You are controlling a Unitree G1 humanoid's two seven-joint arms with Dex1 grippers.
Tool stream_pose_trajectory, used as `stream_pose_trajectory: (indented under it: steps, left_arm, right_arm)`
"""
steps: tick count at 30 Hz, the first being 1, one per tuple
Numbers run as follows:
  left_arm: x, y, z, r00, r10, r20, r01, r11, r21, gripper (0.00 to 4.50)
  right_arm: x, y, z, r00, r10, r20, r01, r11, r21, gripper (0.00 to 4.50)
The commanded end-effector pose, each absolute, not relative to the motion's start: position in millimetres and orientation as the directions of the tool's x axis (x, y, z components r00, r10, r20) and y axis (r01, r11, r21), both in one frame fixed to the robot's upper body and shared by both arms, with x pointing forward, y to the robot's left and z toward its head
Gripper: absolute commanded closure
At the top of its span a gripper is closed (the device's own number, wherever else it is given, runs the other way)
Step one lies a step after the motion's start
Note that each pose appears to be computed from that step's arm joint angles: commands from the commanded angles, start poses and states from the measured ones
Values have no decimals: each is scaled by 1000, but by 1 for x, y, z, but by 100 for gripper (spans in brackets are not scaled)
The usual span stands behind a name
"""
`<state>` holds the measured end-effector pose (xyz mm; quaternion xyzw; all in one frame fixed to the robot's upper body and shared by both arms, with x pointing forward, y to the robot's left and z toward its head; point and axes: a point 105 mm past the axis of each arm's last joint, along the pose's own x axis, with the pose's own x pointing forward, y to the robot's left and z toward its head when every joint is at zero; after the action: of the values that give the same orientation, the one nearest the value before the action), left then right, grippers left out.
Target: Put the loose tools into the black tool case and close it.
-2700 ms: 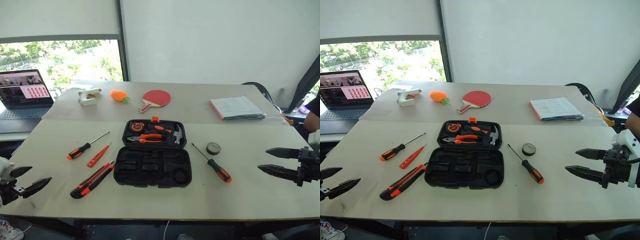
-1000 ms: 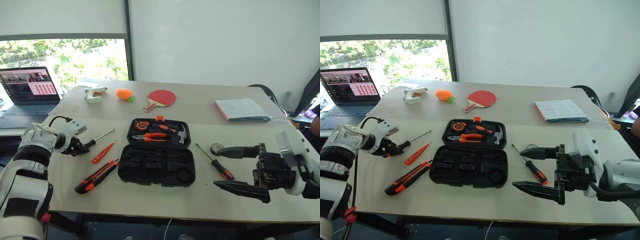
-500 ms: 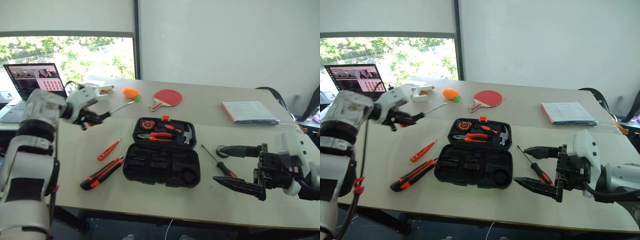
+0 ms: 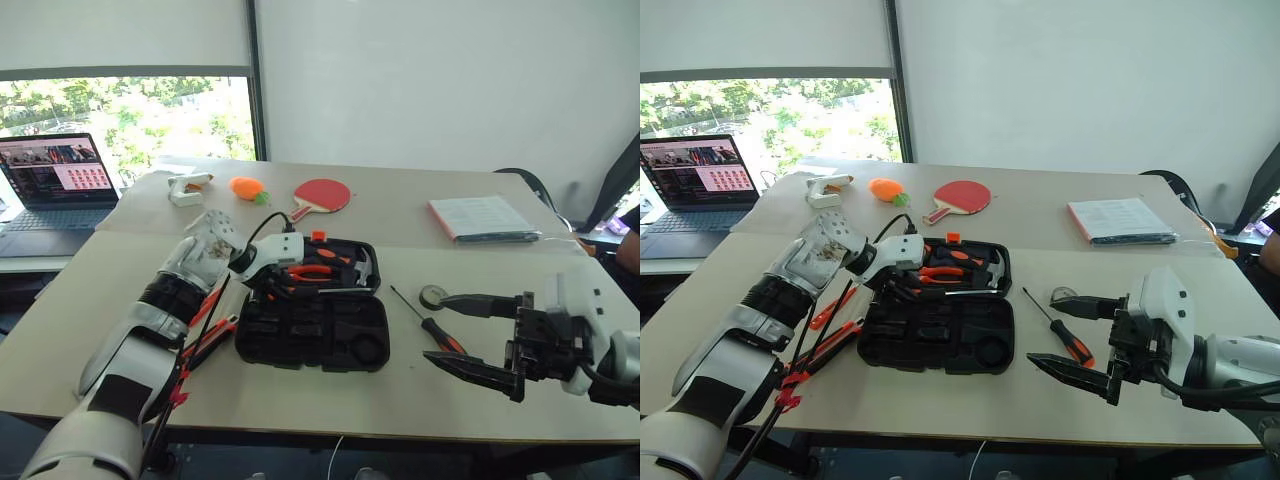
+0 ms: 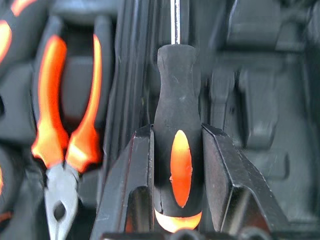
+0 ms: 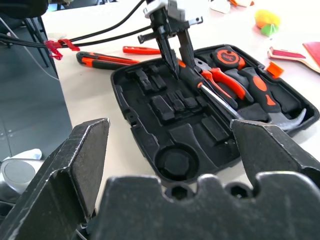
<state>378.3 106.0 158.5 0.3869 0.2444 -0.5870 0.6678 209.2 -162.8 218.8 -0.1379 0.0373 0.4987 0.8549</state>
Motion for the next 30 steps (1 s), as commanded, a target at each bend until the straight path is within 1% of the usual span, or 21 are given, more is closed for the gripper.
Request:
stream_pose_trajectory:
  steps: [1,11,16,18,19,22,23,24,26,27,28,29,30]
  left_arm:
    - [379,108,162,209,-587,-782,964,-9,265,365]
    - [387,106,151,225,-556,-800,959,-18,282,365]
    - [391,105,151,241,-555,-796,952,-22,304,365]
    - [393,106,155,253,-561,-789,949,-14,314,265]
    - [394,106,157,256,-564,-785,949,-10,317,246]
    - [390,103,175,230,-611,-757,956,-5,295,139]
    - [388,102,180,223,-623,-750,957,-5,289,111]
    - [387,102,185,219,-633,-743,958,-5,286,63]
    - [382,99,198,195,-670,-716,962,-9,271,10]
    - [380,97,206,186,-690,-700,964,-11,266,34]
    - [378,96,212,179,-701,-690,964,-17,267,43]
    - [376,95,215,176,-706,-686,963,-20,268,66]
    - [376,95,213,179,-697,-694,959,-33,281,105]
  right_arm:
    - [206,-160,226,512,841,-174,-851,471,-232,0]
    - [209,-156,229,517,841,-161,-848,477,-233,0]
    - [210,-156,230,520,839,-157,-846,480,-233,0]
    - [210,-155,230,519,841,-155,-846,479,-232,0]
    - [210,-155,230,518,841,-154,-847,479,-232,0]
    - [211,-154,229,517,842,-153,-848,478,-230,0]
    - [211,-154,229,516,843,-152,-848,478,-229,0]
    - [211,-153,229,516,843,-151,-848,478,-228,0]
    - [211,-153,229,515,844,-150,-849,478,-226,0]
    - [212,-153,229,515,844,-150,-849,478,-225,0]
    - [212,-153,228,515,844,-150,-849,478,-224,0]
    - [213,-153,228,515,844,-151,-849,479,-224,0]
    - [213,-153,227,515,844,-152,-849,478,-224,0]
